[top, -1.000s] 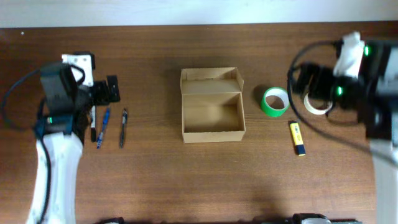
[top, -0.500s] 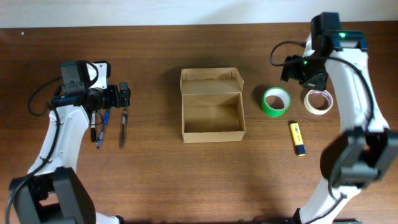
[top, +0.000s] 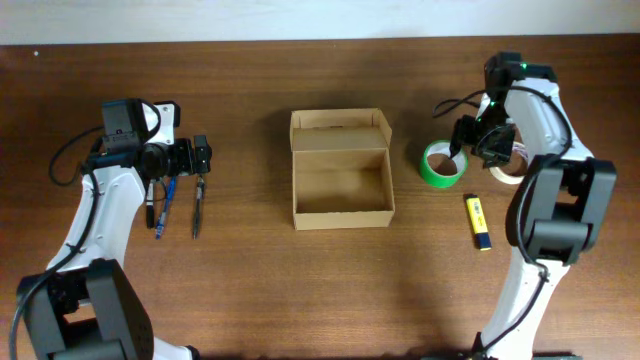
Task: Pack container
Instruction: 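Move the right gripper to the green tape roll and grasp it, then carry the green tape roll into the box and release it, then move the right gripper to the white tape roll and grasp it, then carry the white tape roll into the box and release it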
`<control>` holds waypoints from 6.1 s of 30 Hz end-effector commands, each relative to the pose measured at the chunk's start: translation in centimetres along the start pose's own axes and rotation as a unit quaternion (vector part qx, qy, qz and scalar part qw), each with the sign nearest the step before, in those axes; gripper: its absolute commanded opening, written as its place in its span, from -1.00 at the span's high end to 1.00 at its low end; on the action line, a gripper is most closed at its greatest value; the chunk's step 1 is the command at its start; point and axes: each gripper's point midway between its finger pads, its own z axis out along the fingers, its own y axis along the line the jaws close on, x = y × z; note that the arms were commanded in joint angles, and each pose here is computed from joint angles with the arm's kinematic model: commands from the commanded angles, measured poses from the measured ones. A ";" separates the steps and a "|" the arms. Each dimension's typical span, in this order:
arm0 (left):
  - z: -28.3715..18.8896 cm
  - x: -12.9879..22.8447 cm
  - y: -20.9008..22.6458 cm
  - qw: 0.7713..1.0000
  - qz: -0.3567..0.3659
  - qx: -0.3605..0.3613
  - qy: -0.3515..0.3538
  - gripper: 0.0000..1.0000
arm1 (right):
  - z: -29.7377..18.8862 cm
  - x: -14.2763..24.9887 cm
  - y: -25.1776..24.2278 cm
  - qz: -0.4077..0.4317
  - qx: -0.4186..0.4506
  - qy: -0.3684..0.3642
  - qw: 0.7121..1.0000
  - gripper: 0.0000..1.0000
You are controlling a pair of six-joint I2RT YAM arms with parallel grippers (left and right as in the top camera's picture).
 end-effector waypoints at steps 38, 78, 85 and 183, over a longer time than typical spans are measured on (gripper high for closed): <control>-0.1 -0.6 -0.2 1.000 0.009 0.008 -0.006 -0.99 | -18.8 11.0 23.4 -0.536 -0.082 -0.177 0.822 0.92; -0.1 -0.6 -0.2 1.000 0.009 0.008 -0.006 -0.99 | -7.5 13.1 25.7 -0.561 0.001 -0.049 0.827 0.36; -0.1 -0.6 -0.2 1.000 0.009 0.008 -0.006 -0.99 | -20.3 11.8 21.3 -0.494 0.019 -0.210 0.843 0.22; -0.1 -0.6 -0.2 1.000 0.009 0.008 -0.006 -0.99 | -13.4 14.2 25.6 -0.661 0.016 -0.220 0.717 0.92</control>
